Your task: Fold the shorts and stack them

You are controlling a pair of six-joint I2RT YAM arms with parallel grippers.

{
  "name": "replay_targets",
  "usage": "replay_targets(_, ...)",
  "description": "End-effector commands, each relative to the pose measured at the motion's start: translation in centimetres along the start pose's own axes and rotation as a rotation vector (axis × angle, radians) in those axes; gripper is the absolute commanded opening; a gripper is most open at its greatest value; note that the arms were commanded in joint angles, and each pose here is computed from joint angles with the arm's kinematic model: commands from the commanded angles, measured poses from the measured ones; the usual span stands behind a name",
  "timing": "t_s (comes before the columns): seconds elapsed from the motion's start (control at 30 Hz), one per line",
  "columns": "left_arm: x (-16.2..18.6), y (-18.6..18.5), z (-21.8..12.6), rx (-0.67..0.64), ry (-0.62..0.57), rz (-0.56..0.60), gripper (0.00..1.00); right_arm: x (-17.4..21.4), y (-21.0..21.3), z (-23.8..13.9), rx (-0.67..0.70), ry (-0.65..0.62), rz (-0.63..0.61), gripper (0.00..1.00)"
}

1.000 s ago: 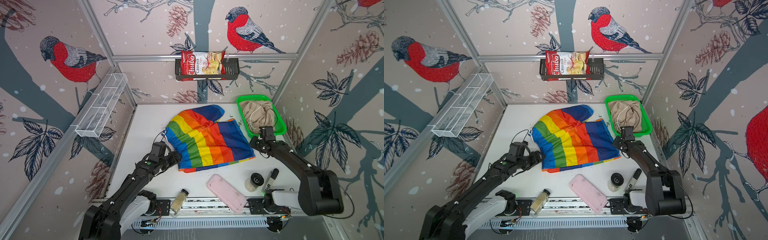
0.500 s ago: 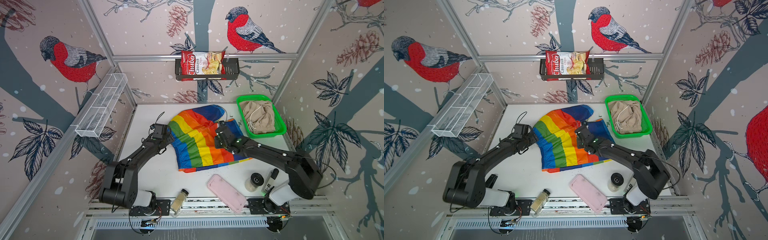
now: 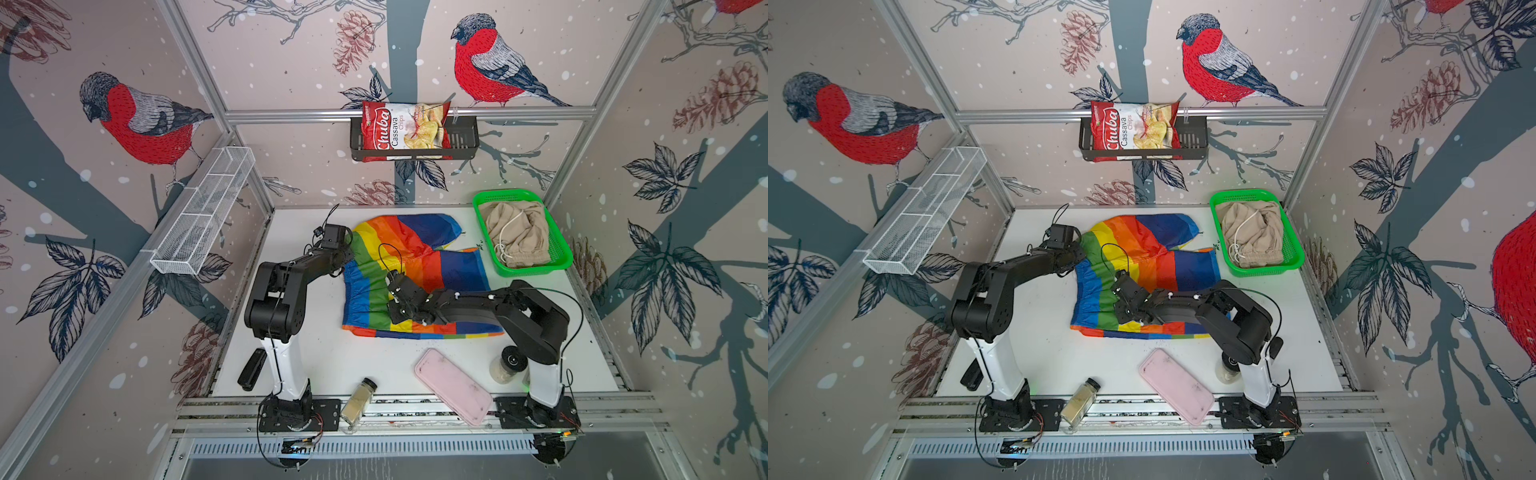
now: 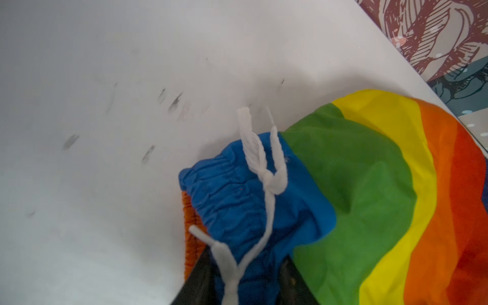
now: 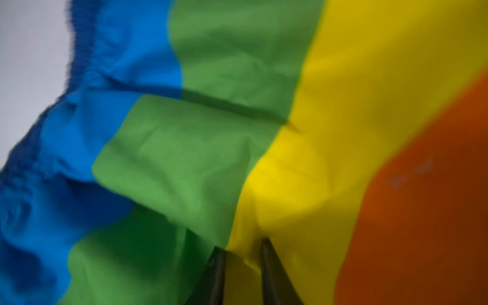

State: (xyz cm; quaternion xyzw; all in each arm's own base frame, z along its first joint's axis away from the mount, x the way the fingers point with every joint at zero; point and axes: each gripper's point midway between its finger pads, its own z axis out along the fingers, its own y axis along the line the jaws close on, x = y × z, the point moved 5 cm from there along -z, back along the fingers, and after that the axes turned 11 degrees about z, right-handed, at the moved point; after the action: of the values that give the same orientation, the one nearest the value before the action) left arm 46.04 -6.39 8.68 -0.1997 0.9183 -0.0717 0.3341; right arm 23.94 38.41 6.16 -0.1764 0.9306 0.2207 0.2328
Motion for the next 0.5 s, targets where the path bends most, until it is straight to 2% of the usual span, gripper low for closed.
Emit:
replay_targets(0.0,-1.7,0.6,1.6,-0.02,-0.024,0.007,0.32,1.6,2.5,1.3,-0.118,0.095,-0.03,0.25)
replay_targets(0.13,-3.5,2.1,3.4,-0.03,-0.005,-0.027,0.22,0.4,4.3,1.3,-0.209,0.085,-0.06,0.24)
replay_targets(0.17,-4.1,2.3,3.4,-0.029,-0.012,-0.03,0.17,-0.7,4.3,0.7,-0.217,0.059,-0.063,0.24)
replay_targets(0.27,-5.8,2.4,2.5,-0.033,-0.045,-0.027,0.16,-5.3,2.6,-2.2,-0.215,-0.029,-0.045,0.25)
replay_targets(0.3,-6.4,2.4,2.2,-0.029,-0.053,-0.022,0.18,-7.0,1.6,-3.4,-0.208,-0.064,-0.027,0.27)
replay_targets(0.33,-7.0,2.2,1.6,-0.027,-0.063,-0.02,0.25,-9.0,0.1,-5.0,-0.194,-0.109,0.004,0.3)
replay_targets(0.4,-8.1,1.7,0.4,-0.016,-0.08,-0.009,0.44,-12.9,-4.0,-7.8,-0.141,-0.2,0.088,0.37)
replay_targets(0.47,-9.1,1.0,-1.1,0.016,-0.1,0.0,0.55,-16.2,-9.0,-9.8,-0.059,-0.287,0.186,0.5)
